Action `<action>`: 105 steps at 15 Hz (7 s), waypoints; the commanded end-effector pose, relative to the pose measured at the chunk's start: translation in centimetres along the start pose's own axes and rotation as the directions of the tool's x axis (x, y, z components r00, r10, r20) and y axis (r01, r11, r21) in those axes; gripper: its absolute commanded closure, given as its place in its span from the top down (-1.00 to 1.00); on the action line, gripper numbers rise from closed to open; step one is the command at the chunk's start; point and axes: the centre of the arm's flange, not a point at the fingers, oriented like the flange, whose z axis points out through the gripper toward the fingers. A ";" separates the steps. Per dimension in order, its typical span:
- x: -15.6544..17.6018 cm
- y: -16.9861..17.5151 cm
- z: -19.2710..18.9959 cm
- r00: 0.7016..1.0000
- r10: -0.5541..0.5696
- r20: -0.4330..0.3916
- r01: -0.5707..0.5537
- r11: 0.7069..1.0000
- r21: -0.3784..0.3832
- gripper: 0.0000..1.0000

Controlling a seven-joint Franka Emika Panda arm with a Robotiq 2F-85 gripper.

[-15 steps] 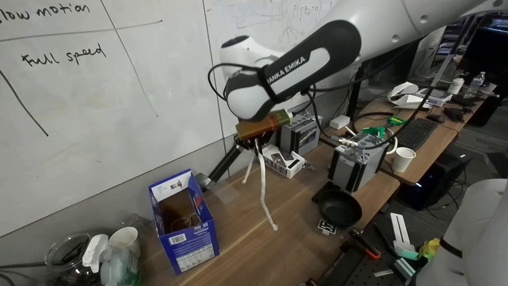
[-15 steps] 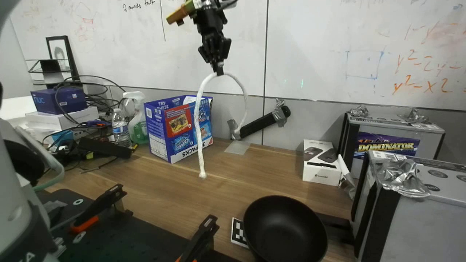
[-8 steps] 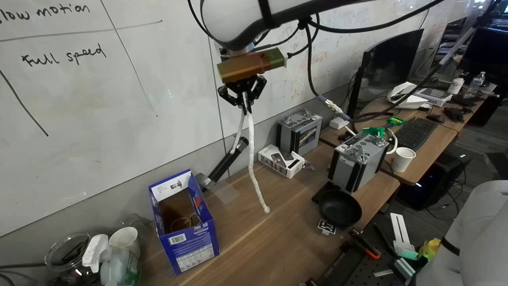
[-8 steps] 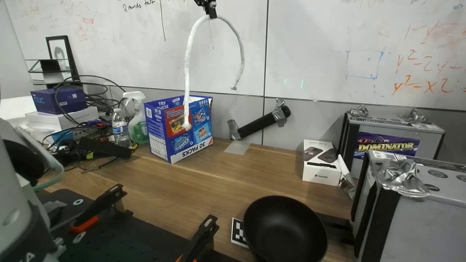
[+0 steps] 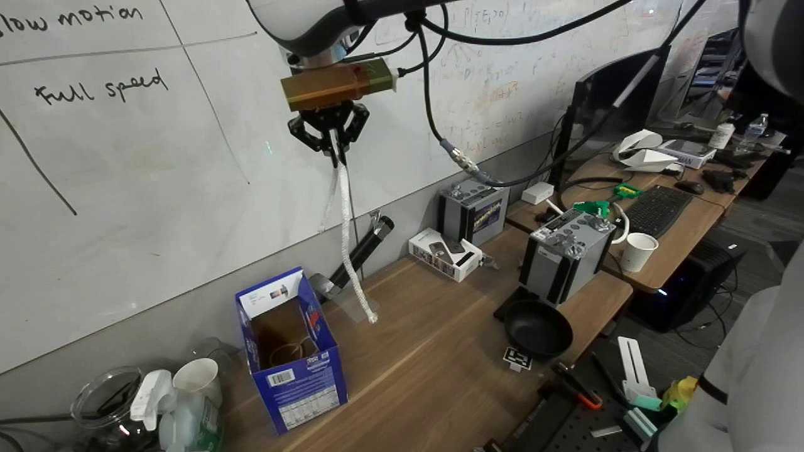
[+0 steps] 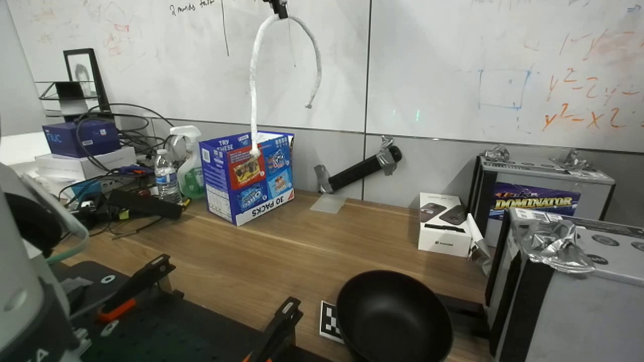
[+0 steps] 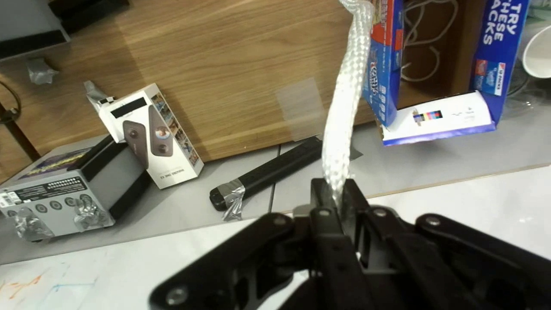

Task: Put the right and left ropes in the box

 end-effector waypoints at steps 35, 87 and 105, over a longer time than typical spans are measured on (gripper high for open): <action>-2.9 -10.1 0.3 0.954 -0.278 0.109 0.245 0.937 0.249 -0.88; -9.0 -2.8 11.3 0.835 -0.425 0.349 0.379 0.905 0.194 1.00; -29.5 12.3 3.7 0.924 -0.327 0.197 0.318 0.945 0.079 1.00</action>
